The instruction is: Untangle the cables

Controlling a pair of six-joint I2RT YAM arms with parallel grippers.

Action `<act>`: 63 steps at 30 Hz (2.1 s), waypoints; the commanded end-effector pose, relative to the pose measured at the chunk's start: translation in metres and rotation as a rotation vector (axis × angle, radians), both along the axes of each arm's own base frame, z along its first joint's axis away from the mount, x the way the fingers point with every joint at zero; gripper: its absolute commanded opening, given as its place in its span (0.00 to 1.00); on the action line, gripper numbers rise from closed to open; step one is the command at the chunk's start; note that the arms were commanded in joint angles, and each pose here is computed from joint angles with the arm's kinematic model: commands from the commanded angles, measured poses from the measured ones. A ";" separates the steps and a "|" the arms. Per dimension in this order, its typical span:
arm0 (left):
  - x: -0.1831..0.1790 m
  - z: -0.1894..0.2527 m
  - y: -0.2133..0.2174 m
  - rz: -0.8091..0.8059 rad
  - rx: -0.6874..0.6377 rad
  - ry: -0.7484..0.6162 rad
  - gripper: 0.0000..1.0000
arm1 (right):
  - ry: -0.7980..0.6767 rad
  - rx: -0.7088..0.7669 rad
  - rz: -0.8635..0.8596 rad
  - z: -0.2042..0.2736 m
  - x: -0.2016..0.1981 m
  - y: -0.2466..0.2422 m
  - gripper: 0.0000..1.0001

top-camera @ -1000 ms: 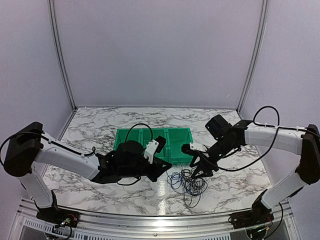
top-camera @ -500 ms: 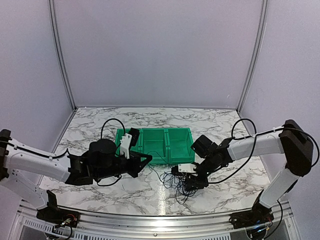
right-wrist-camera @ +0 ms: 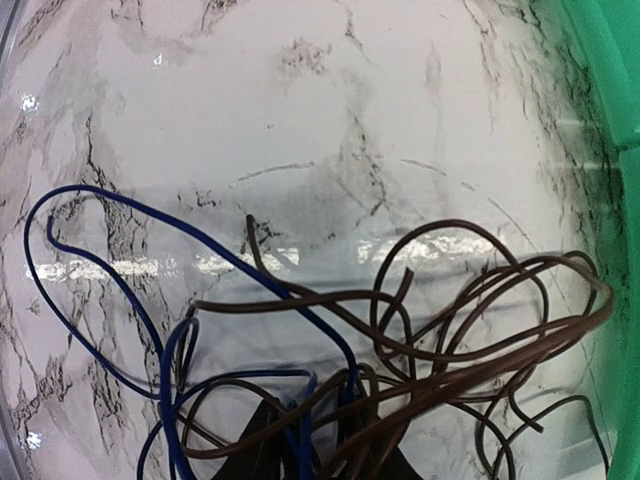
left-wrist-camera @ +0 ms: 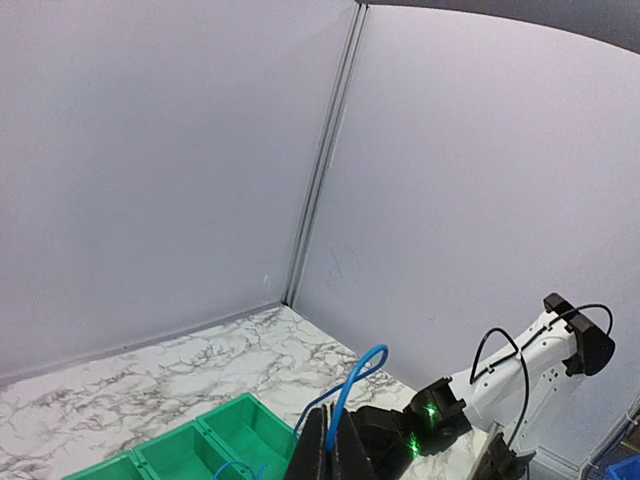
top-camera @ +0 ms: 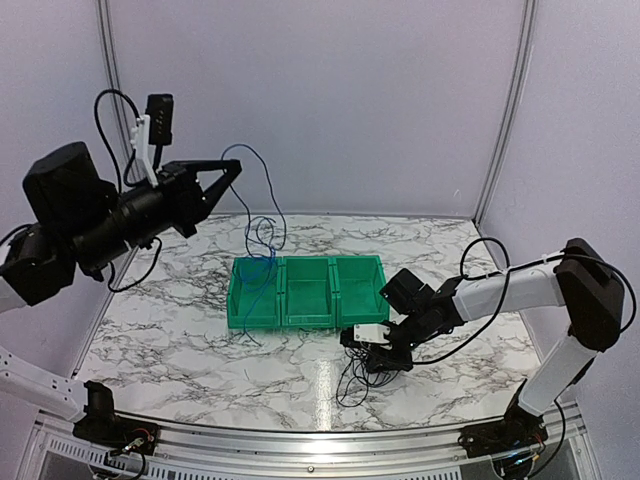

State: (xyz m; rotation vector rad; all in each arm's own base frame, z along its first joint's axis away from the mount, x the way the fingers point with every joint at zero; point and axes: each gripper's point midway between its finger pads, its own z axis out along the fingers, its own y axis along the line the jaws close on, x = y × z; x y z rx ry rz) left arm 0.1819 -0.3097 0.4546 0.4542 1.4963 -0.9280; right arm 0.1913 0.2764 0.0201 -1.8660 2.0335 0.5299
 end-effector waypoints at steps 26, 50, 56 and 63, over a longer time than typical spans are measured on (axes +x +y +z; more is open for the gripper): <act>0.019 -0.143 -0.024 0.060 0.146 0.159 0.00 | -0.102 0.316 0.006 0.155 0.021 0.043 0.64; 0.023 -0.314 0.038 0.282 0.242 0.391 0.00 | 0.014 0.151 -0.041 0.053 0.039 0.104 0.59; 0.021 -0.316 0.041 0.277 0.241 0.393 0.00 | -0.009 0.086 -0.008 0.029 0.032 0.102 0.61; 0.020 -0.310 0.045 0.281 0.230 0.374 0.00 | -0.075 -0.008 -0.061 0.004 0.048 0.091 0.54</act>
